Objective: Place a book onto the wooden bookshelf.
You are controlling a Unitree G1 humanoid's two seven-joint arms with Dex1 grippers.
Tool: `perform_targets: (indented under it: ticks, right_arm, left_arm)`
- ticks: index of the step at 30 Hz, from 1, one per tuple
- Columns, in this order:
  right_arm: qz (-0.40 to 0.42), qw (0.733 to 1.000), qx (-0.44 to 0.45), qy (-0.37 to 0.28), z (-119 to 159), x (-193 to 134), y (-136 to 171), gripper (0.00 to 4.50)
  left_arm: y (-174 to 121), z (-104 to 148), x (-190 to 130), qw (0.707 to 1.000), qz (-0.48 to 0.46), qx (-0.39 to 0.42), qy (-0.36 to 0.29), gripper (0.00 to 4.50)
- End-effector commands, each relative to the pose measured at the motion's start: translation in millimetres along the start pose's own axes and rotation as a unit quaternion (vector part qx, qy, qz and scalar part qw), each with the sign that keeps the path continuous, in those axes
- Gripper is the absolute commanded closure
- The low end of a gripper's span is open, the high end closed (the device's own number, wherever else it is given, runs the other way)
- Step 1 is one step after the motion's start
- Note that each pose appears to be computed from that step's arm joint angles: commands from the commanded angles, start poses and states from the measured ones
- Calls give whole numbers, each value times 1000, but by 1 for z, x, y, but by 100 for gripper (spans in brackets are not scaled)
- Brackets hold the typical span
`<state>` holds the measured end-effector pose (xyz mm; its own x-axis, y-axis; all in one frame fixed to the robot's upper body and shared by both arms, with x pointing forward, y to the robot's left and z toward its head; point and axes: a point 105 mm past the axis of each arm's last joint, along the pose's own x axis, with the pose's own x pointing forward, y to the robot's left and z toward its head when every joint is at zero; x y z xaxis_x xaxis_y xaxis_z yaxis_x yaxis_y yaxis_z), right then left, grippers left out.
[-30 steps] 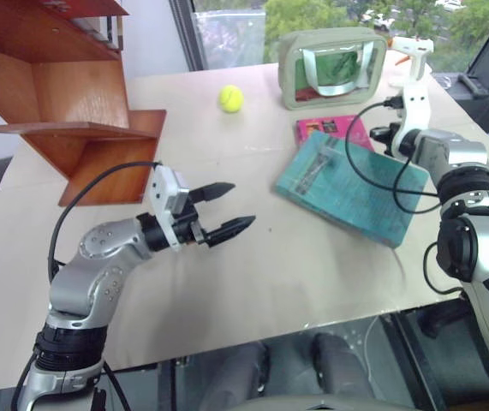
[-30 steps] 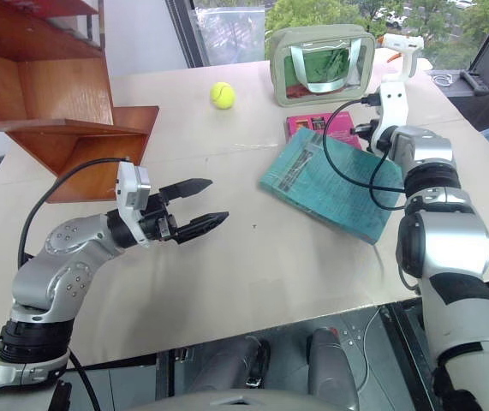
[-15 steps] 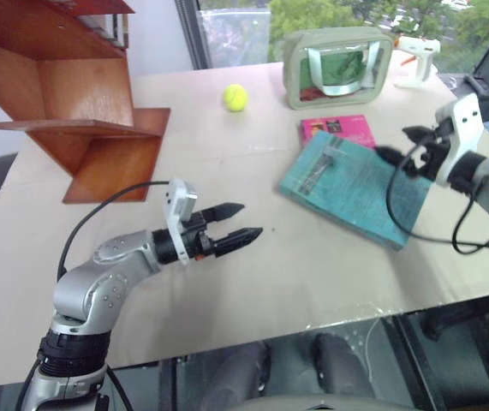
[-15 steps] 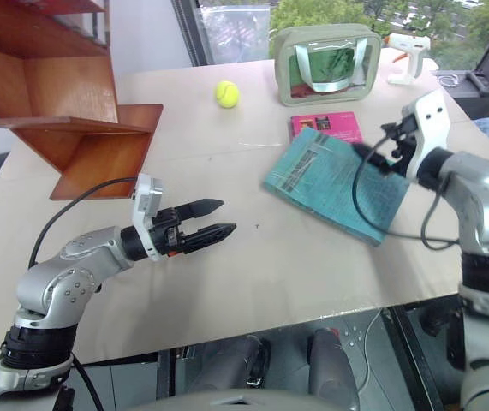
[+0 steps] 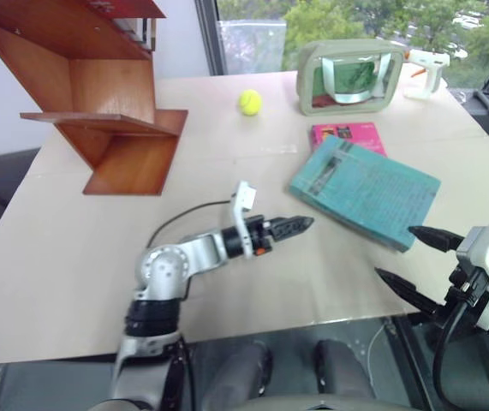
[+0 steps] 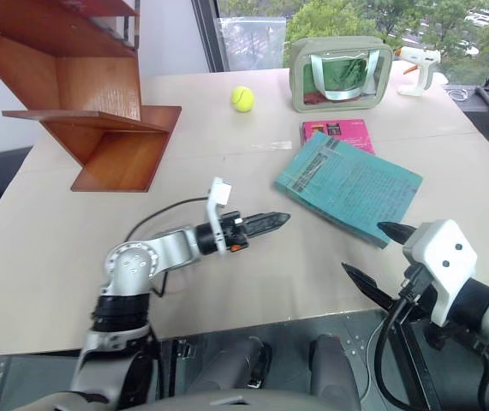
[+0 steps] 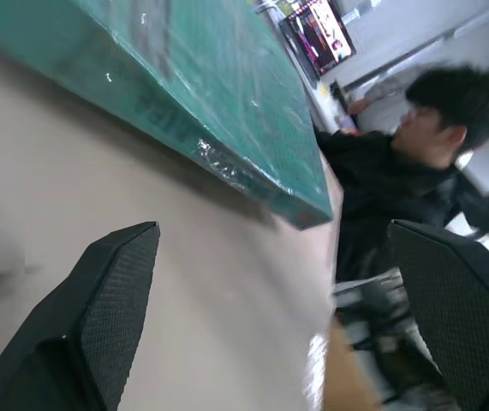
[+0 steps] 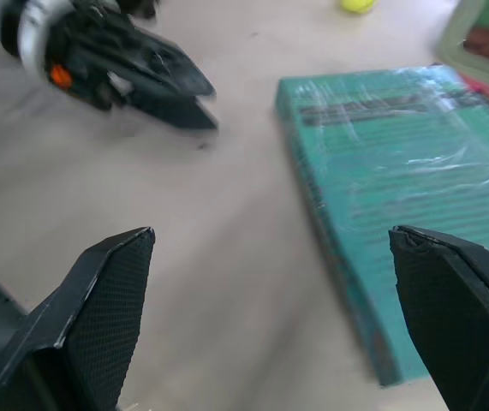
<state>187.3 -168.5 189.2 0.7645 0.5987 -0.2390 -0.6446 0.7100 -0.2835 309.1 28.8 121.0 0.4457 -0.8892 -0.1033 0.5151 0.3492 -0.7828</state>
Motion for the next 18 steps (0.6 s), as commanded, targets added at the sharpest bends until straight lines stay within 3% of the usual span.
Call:
perform_targets:
  ticks: [1,18]
  right_arm:
    - [-8,999,-12,-31,13,-1,5,3]
    - [-41,999,-11,-33,14,-9,9,3]
  left_arm:
    - [10,2,13,998,41,-55,-15,0]
    - [7,8,84,975,66,-187,-100,0]
